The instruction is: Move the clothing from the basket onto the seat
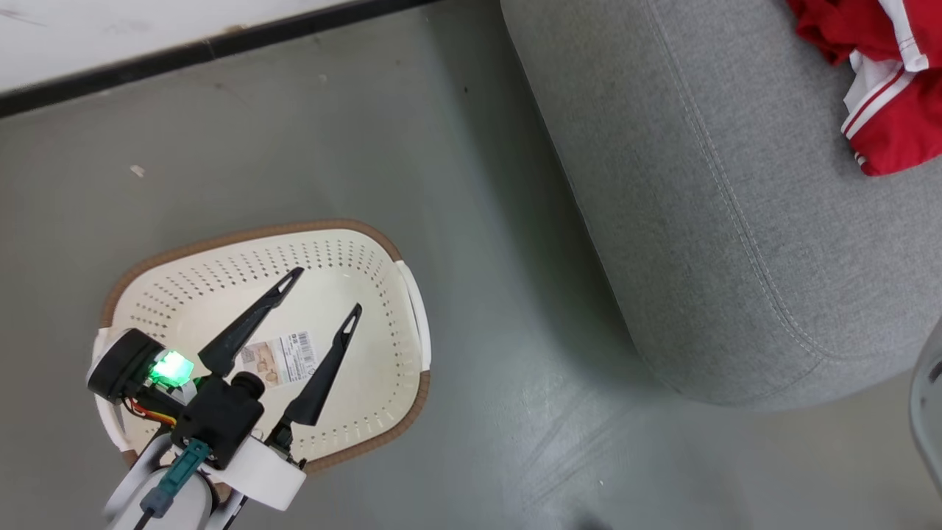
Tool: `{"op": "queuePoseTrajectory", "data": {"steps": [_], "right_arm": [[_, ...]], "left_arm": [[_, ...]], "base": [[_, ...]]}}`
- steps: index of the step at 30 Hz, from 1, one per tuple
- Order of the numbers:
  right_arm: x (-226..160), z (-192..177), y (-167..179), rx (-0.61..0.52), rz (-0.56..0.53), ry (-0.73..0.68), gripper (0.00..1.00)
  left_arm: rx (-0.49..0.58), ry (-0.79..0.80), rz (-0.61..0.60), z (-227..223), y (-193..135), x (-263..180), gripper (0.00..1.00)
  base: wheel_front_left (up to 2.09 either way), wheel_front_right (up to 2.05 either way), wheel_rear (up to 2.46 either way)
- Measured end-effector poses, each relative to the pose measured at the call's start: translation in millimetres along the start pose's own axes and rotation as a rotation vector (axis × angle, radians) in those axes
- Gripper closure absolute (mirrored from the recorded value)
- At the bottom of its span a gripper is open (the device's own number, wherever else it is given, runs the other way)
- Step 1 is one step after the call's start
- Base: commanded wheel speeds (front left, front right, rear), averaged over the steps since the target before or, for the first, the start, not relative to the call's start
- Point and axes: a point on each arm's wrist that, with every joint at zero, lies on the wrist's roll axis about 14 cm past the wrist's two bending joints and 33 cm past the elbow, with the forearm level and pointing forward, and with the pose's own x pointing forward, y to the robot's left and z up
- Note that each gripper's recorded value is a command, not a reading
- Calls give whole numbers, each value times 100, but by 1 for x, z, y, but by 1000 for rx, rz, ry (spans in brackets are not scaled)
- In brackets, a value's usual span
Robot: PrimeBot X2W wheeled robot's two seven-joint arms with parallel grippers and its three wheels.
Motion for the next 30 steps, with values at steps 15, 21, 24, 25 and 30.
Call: {"op": "queuePoseTrajectory", "data": {"steps": [15, 21, 24, 25, 30], "right_arm": [[-63, 27, 74, 94, 244, -35, 0], [-93, 34, 99, 168, 321, -30, 0], [-115, 38, 115, 207, 369, -23, 0], [-120, 39, 117, 226, 373, -20, 0], [-152, 33, 121, 341, 373, 29, 0]], "left_arm": [[15, -146, 227, 76, 32, -23, 0], [1, -177, 330, 94, 42, -46, 0], [0, -192, 400, 103, 50, -63, 0], [-2, -191, 416, 104, 51, -69, 0], [-39, -154, 563, 93, 62, -105, 0]], "base": [[0, 0, 0], [0, 0, 0], [0, 0, 0], [0, 0, 0], [0, 0, 0]]}}
